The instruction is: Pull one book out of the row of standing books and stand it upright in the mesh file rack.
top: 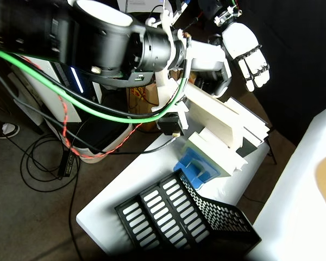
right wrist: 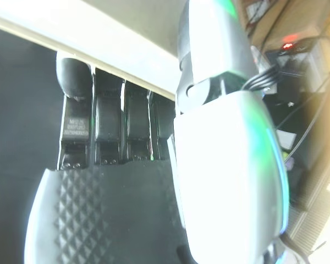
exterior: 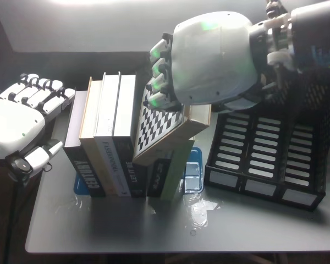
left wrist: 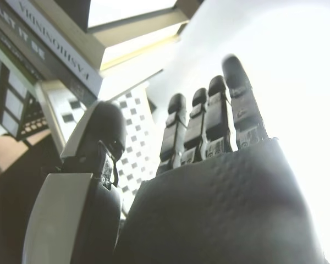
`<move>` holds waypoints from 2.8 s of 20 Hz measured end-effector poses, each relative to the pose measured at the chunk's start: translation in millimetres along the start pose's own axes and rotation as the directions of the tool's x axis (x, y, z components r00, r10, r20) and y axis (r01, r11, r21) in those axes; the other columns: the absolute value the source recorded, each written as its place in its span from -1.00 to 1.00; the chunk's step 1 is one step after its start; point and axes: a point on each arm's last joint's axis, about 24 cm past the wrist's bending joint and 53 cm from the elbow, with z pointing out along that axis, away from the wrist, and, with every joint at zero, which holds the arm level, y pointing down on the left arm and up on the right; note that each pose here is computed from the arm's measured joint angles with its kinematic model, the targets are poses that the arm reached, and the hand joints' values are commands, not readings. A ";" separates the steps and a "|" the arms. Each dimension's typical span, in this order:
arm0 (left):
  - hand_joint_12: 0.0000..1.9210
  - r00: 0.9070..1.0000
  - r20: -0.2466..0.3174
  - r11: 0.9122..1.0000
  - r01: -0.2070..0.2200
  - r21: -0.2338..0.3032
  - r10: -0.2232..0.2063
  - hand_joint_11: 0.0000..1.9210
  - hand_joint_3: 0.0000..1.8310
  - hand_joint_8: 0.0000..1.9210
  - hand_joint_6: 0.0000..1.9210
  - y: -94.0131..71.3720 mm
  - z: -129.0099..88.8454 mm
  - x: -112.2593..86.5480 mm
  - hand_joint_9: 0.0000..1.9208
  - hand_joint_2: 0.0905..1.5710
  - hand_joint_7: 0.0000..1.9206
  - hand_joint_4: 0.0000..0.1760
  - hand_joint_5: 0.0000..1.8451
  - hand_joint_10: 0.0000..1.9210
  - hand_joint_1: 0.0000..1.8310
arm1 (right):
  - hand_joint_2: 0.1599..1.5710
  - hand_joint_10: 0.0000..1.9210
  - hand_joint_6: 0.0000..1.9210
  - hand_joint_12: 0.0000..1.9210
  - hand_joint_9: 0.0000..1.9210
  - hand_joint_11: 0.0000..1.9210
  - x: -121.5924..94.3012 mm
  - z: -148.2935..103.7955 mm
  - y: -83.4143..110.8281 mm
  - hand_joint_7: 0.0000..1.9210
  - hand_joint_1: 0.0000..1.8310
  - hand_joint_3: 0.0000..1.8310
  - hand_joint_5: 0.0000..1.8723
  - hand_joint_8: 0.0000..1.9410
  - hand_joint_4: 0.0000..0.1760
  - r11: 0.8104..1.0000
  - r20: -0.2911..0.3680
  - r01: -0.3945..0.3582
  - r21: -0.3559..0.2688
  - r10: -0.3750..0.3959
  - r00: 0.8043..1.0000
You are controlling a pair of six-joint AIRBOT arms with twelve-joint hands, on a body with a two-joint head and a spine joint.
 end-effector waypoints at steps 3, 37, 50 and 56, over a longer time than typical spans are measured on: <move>-1.00 1.000 0.000 1.000 0.003 0.002 -0.003 -1.00 -0.99 -1.00 -0.99 -0.8 -0.5 -0.4 -1.00 0.94 -1.00 -1.00 -0.94 -1.00 -0.52 | 0.56 0.72 0.41 0.98 -0.27 -0.39 -11.0 -5.0 -1.0 -0.23 0.45 -1.00 -0.35 0.46 -1.00 1.000 0.011 -0.017 -0.009 0.018 1.000; -0.83 1.000 0.017 1.000 0.014 -0.007 -0.014 -1.00 -1.00 -1.00 -1.00 1.6 -2.0 -8.2 -1.00 0.88 -1.00 -0.64 -0.90 -1.00 -0.47 | 0.44 0.50 0.23 0.77 -0.13 -0.24 22.2 -80.8 -75.1 -0.09 0.48 -1.00 -0.18 0.20 -1.00 0.968 -0.244 0.023 0.249 0.040 0.969; -0.93 1.000 0.009 1.000 0.026 0.000 -0.026 -1.00 -1.00 -1.00 -1.00 -0.7 -0.8 -3.0 -1.00 0.90 -1.00 -0.80 -0.91 -1.00 -0.46 | 0.50 0.71 0.08 0.87 -0.23 -0.28 54.1 -29.1 -129.0 -0.18 0.48 -1.00 -0.18 0.36 -1.00 0.924 -0.318 0.155 0.349 -0.039 0.947; -0.99 0.999 0.012 0.999 0.035 0.012 -0.035 -0.99 -1.00 -1.00 -1.00 -3.2 2.0 -1.2 -1.00 0.89 -1.00 -0.84 -0.90 -1.00 -0.42 | 0.42 0.51 0.24 0.76 -0.17 -0.55 53.4 -8.0 -158.7 0.00 0.49 -1.00 -0.14 -0.01 -1.00 0.895 -0.317 0.171 0.413 -0.035 0.948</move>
